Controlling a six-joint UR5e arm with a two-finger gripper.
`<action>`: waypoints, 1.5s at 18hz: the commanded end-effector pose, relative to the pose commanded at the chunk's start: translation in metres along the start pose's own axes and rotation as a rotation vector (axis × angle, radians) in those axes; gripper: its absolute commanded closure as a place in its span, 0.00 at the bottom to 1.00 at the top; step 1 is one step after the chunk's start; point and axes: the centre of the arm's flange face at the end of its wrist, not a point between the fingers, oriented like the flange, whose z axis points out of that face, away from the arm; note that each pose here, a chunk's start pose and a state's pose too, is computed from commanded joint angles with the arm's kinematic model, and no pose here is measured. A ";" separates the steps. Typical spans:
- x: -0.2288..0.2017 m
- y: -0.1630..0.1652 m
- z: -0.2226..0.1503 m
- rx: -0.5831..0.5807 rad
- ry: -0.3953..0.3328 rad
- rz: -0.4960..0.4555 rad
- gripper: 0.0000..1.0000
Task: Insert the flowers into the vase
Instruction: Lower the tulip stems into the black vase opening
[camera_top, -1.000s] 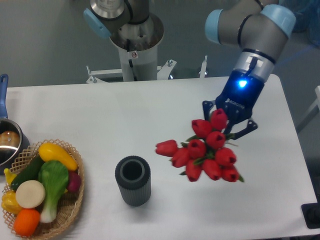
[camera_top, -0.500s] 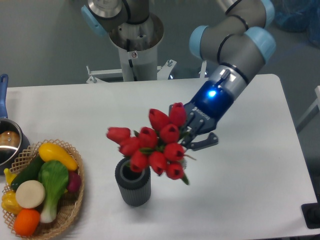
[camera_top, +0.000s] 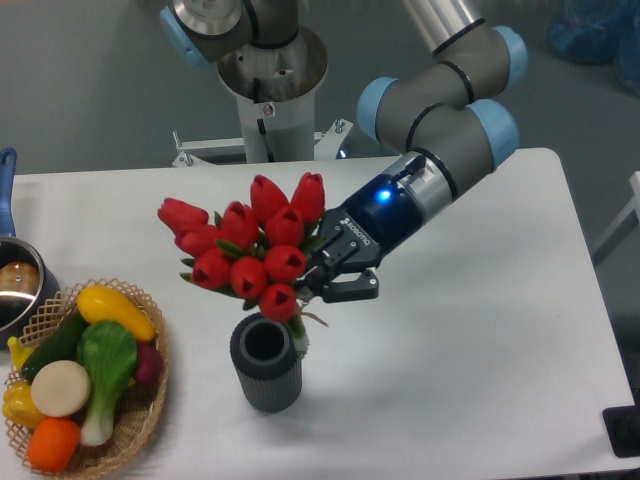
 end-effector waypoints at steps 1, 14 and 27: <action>0.004 -0.003 0.006 0.002 0.011 0.003 1.00; 0.020 0.019 0.007 -0.004 0.013 -0.026 1.00; 0.008 0.065 0.007 -0.015 0.010 -0.102 1.00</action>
